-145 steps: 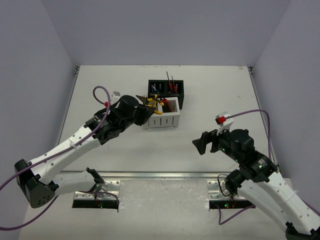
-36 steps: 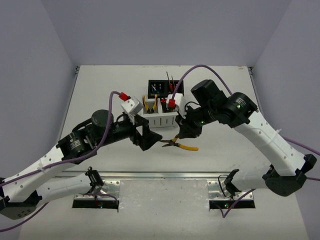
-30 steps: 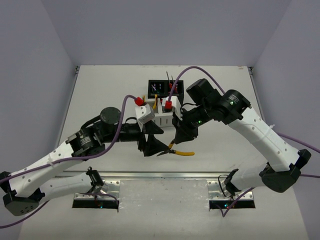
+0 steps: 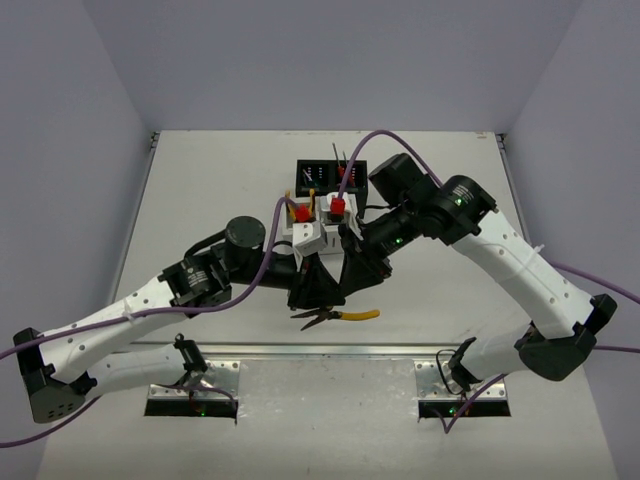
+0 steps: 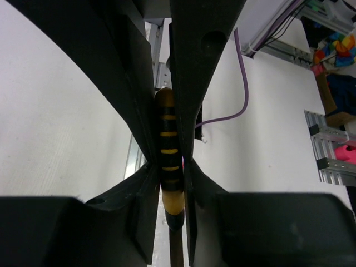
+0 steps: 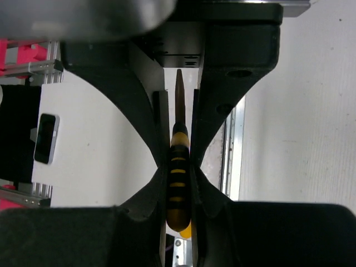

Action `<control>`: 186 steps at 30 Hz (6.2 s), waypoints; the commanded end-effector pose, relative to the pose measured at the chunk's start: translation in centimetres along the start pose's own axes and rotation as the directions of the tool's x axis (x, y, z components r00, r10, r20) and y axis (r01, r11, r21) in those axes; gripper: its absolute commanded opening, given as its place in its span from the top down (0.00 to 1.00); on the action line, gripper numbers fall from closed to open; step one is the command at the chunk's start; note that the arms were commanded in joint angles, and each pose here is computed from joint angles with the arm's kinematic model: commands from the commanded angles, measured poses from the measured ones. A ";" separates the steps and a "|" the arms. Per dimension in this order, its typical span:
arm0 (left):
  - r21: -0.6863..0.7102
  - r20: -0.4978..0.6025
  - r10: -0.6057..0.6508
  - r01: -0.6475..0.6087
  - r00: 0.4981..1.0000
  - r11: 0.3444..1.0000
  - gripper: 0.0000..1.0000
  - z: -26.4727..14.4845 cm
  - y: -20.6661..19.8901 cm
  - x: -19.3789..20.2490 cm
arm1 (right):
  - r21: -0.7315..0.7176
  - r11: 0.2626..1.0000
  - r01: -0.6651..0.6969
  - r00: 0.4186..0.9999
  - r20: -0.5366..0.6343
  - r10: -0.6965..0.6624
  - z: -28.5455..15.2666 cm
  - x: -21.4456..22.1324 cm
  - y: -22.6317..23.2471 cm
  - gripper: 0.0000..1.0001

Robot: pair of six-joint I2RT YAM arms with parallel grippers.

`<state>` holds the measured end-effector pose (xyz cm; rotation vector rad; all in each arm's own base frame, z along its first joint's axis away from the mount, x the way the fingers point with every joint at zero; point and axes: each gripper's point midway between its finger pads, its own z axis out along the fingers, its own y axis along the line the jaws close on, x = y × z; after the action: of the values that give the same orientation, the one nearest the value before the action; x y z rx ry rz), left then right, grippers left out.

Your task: Sort the tools into containers

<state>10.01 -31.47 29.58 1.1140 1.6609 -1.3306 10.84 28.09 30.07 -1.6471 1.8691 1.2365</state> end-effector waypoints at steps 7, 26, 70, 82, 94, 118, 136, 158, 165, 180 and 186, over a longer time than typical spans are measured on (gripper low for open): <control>-0.013 0.097 0.073 -0.072 0.993 0.997 1.00 -0.8 -0.8 -2.3 | -0.021 0.988 0.155 0.975 0.168 -0.149 -0.1 -4.3 0.7 1.00; -0.160 0.252 0.129 -0.090 0.959 0.983 1.00 -2.3 0.4 -6.4 | 0.407 0.913 0.011 0.968 0.223 -0.111 -2.6 -4.7 -5.4 0.19; -0.392 0.794 0.153 0.303 0.588 0.869 1.00 -9.2 7.0 -13.0 | 0.471 0.573 -0.670 0.616 0.784 0.076 -5.1 -5.4 -15.4 1.00; -0.447 0.671 0.194 0.180 0.716 0.876 1.00 -6.7 12.8 -12.8 | 0.468 0.792 -0.393 0.732 0.680 -0.039 -2.2 -11.0 -14.3 1.00; -0.491 0.468 0.410 -0.155 0.783 0.857 1.00 -4.1 16.2 -11.3 | 0.614 0.725 -0.311 0.839 0.535 -0.094 1.0 -10.2 -20.9 1.00; -0.505 0.552 0.503 -0.212 0.665 0.836 1.00 -5.8 23.8 -7.4 | 0.753 0.468 -0.462 0.810 0.573 -0.123 -7.1 -2.7 -26.3 0.98; -0.406 0.726 0.442 -0.190 0.527 0.894 1.00 -9.2 18.1 -12.2 | 0.586 0.496 -0.641 0.725 0.674 0.141 -4.7 3.0 -21.5 0.98; -0.330 0.868 0.368 -0.166 0.334 0.929 1.00 -12.6 6.4 -12.8 | 0.069 0.684 -0.726 0.312 0.919 0.239 -5.8 -3.3 -13.1 0.31; -0.324 0.870 0.366 -0.175 0.330 0.930 1.00 -12.3 5.2 -13.0 | 0.063 0.695 -0.716 0.321 0.914 0.248 -4.5 -5.6 -11.3 0.26; -0.320 0.850 0.382 -0.221 0.363 0.921 1.00 -11.5 3.8 -11.4 | 0.131 0.631 -0.764 0.323 0.925 0.199 -3.8 -7.6 -12.0 0.65; -0.324 0.842 0.381 -0.208 0.382 0.923 1.00 -11.2 4.3 -10.4 | 0.160 0.618 -0.769 0.345 0.919 0.192 -3.3 -7.9 -12.4 0.92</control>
<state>21.04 -24.24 34.88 0.3688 0.9559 -1.1733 24.77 30.83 30.45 0.0559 1.8531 1.1395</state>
